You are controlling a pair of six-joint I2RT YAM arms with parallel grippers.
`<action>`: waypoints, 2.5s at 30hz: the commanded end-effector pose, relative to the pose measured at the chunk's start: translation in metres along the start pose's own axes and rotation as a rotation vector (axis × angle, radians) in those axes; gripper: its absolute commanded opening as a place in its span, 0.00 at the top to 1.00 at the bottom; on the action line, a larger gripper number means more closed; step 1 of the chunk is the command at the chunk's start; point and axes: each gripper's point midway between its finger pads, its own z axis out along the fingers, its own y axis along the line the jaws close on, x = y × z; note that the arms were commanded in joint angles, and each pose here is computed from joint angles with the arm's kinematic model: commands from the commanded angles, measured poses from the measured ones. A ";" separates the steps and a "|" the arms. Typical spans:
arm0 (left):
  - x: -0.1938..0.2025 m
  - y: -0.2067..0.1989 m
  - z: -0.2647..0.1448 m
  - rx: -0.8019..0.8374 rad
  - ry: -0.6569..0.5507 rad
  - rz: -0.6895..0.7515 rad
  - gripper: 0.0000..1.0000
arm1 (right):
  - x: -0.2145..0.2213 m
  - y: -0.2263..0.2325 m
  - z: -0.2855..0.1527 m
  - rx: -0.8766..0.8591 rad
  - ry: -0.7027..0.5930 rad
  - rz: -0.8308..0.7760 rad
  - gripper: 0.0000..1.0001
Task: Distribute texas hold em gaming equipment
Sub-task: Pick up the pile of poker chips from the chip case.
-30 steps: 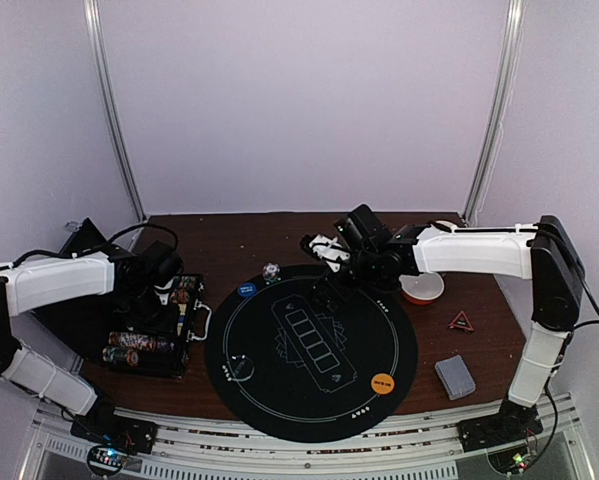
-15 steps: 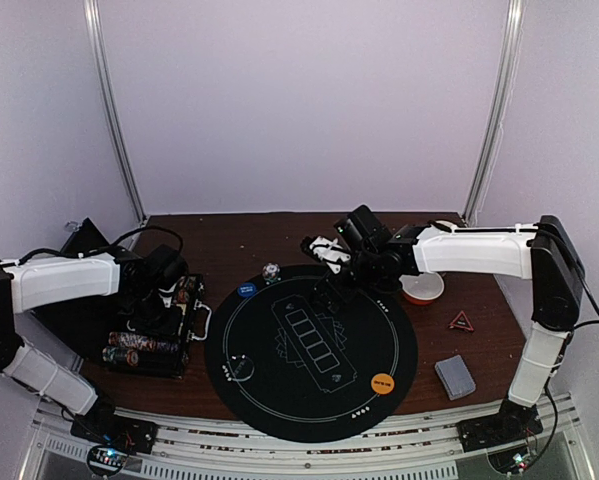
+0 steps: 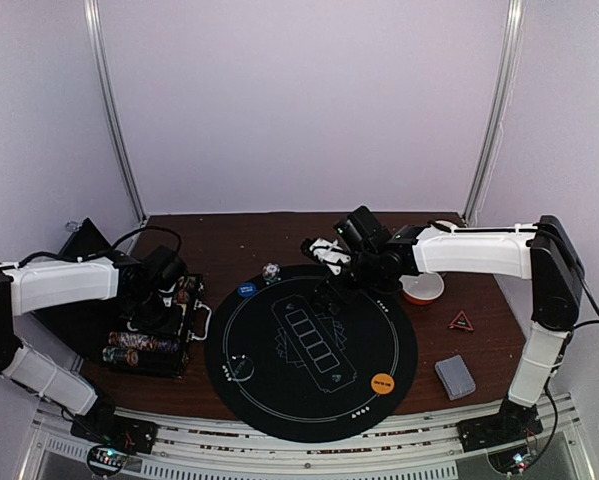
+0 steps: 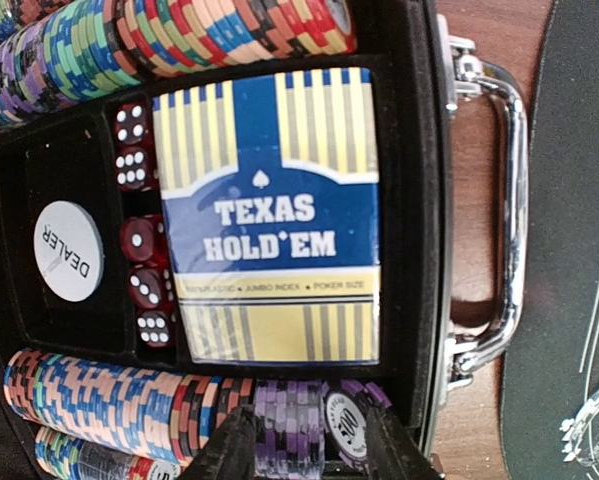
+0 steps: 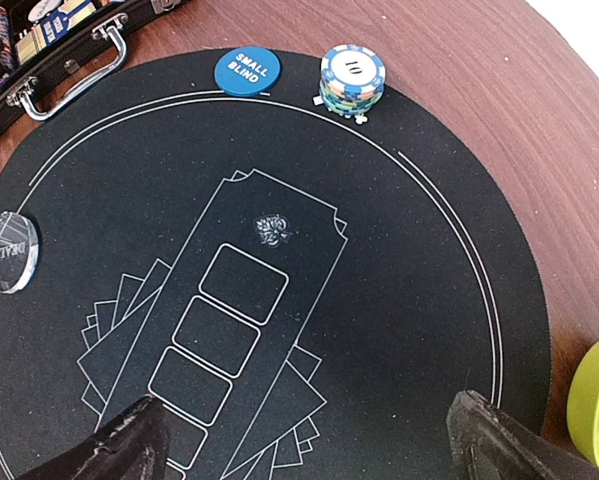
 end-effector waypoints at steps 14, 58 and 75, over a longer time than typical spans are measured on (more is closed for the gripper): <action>0.018 0.018 -0.021 -0.065 0.053 -0.011 0.52 | 0.001 0.006 0.004 -0.030 0.021 -0.016 0.00; -0.002 0.011 -0.023 -0.066 -0.025 -0.005 0.43 | 0.017 0.013 0.014 -0.068 0.083 -0.004 0.00; 0.015 0.015 0.007 -0.105 0.047 -0.009 0.49 | 0.019 0.014 0.010 -0.075 0.092 -0.021 0.00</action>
